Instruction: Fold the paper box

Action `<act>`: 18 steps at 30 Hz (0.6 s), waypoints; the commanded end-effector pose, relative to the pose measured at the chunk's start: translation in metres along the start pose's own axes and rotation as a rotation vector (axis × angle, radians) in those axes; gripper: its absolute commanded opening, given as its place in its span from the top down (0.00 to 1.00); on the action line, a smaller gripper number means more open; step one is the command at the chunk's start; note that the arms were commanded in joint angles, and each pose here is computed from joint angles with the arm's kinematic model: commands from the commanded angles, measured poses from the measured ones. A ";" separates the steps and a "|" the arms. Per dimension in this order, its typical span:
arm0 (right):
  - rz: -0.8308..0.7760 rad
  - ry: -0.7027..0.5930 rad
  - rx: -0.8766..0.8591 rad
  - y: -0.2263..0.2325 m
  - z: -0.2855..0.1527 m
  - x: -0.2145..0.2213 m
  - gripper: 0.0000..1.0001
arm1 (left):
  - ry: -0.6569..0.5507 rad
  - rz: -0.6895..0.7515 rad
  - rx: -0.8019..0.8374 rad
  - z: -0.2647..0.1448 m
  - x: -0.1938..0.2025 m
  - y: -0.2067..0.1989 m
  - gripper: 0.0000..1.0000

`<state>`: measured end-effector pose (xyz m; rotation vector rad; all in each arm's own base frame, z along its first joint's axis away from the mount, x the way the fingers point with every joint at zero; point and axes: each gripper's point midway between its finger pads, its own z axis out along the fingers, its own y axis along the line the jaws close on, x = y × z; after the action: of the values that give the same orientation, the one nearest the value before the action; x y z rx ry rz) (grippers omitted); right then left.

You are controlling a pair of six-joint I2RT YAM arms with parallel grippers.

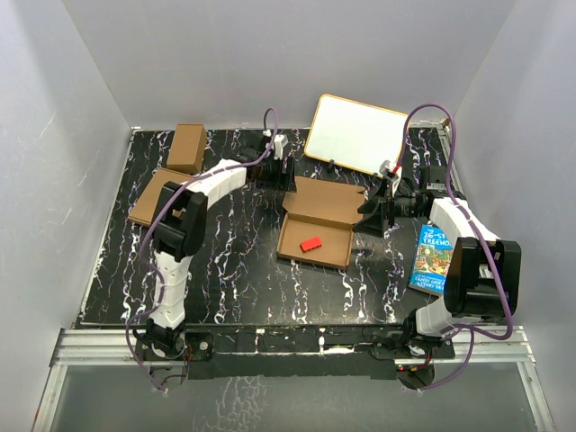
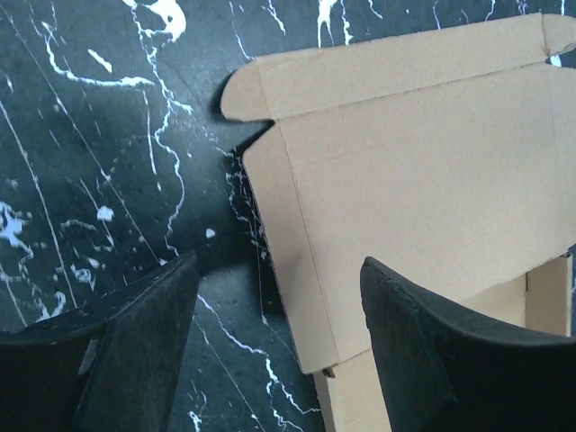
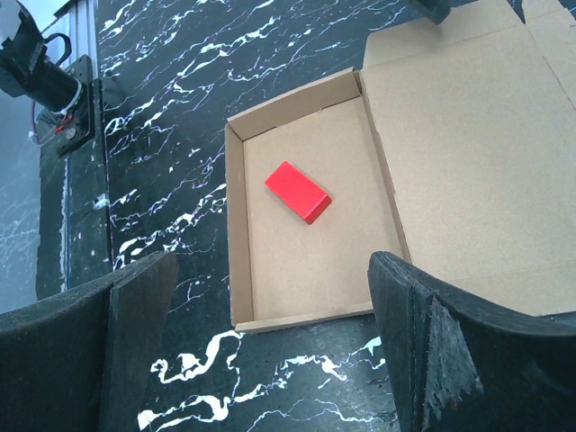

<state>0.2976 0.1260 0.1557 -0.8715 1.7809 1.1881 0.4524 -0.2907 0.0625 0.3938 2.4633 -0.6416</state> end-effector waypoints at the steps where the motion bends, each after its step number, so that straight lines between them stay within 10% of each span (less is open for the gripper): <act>1: -0.112 -0.037 -0.010 -0.001 -0.003 -0.024 0.05 | 0.032 -0.058 0.133 -0.010 -0.023 0.002 0.31; 10: -0.122 -0.035 -0.005 -0.001 -0.004 -0.025 0.05 | 0.136 -0.127 0.321 0.005 -0.030 -0.006 0.57; 18: -0.126 -0.034 -0.006 -0.001 -0.004 -0.025 0.05 | 0.155 -0.147 0.399 0.012 -0.030 -0.014 0.59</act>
<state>0.2982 0.1257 0.1560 -0.8844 1.7718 1.1776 0.4824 -0.2982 0.0449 0.3817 2.5734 -1.0801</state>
